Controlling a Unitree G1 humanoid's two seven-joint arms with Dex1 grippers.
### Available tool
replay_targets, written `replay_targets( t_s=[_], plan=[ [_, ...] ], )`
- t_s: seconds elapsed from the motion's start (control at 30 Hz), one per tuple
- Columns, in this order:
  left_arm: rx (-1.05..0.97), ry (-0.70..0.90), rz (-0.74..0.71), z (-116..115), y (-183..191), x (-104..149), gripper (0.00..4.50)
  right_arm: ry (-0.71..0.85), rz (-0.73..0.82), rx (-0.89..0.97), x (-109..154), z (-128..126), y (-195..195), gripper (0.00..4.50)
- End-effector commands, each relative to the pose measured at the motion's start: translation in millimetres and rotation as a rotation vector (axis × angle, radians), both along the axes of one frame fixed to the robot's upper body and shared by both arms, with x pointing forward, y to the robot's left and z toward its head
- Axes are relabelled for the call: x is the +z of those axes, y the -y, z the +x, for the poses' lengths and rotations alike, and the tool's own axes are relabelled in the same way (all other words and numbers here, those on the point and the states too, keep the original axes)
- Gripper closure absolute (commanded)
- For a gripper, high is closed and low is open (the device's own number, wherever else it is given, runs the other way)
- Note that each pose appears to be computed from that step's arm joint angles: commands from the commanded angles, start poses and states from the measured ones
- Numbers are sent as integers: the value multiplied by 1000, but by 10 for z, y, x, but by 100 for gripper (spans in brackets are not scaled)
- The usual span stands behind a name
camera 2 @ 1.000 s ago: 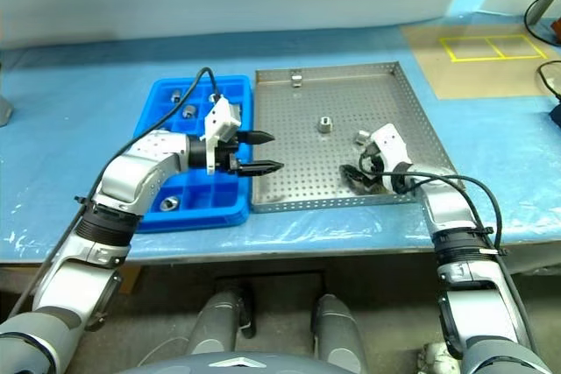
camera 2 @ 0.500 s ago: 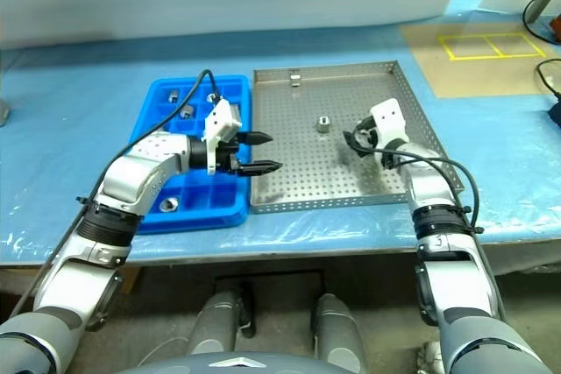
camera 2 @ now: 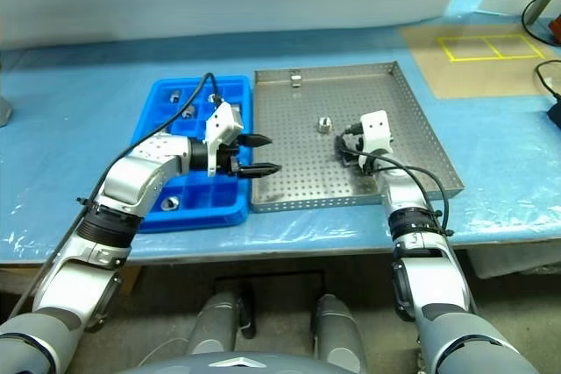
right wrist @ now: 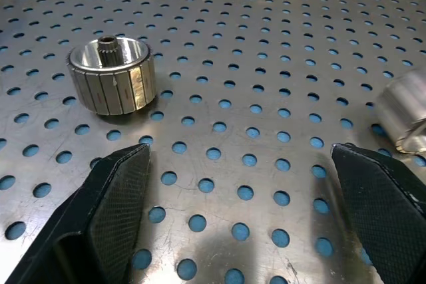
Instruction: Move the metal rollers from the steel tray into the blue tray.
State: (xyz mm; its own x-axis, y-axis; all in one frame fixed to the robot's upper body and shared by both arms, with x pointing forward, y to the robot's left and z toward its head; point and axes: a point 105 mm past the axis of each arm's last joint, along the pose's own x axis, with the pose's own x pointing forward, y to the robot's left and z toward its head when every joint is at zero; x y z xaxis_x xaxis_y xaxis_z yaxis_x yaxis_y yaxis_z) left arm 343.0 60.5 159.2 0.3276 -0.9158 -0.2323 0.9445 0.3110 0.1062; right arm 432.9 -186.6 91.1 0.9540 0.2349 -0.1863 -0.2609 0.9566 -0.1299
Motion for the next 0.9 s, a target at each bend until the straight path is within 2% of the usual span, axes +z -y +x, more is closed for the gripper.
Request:
replay_targets(
  t_s=[0.03,0.17,0.33,0.57,0.9],
  plan=[
    [-4,42,-14,-12,-8,107,67,30,4,45,117,4,-69,0],
    [-3,43,-15,-4,-1,102,67,27,10,121,161,-25,-195,0],
    [7,44,-23,14,-3,100,67,48,18,131,243,-23,-254,0],
    [17,39,-19,24,-10,75,67,136,52,39,502,118,-310,0],
    [43,51,-18,44,-72,136,67,90,83,20,295,190,-515,0]
  ],
)
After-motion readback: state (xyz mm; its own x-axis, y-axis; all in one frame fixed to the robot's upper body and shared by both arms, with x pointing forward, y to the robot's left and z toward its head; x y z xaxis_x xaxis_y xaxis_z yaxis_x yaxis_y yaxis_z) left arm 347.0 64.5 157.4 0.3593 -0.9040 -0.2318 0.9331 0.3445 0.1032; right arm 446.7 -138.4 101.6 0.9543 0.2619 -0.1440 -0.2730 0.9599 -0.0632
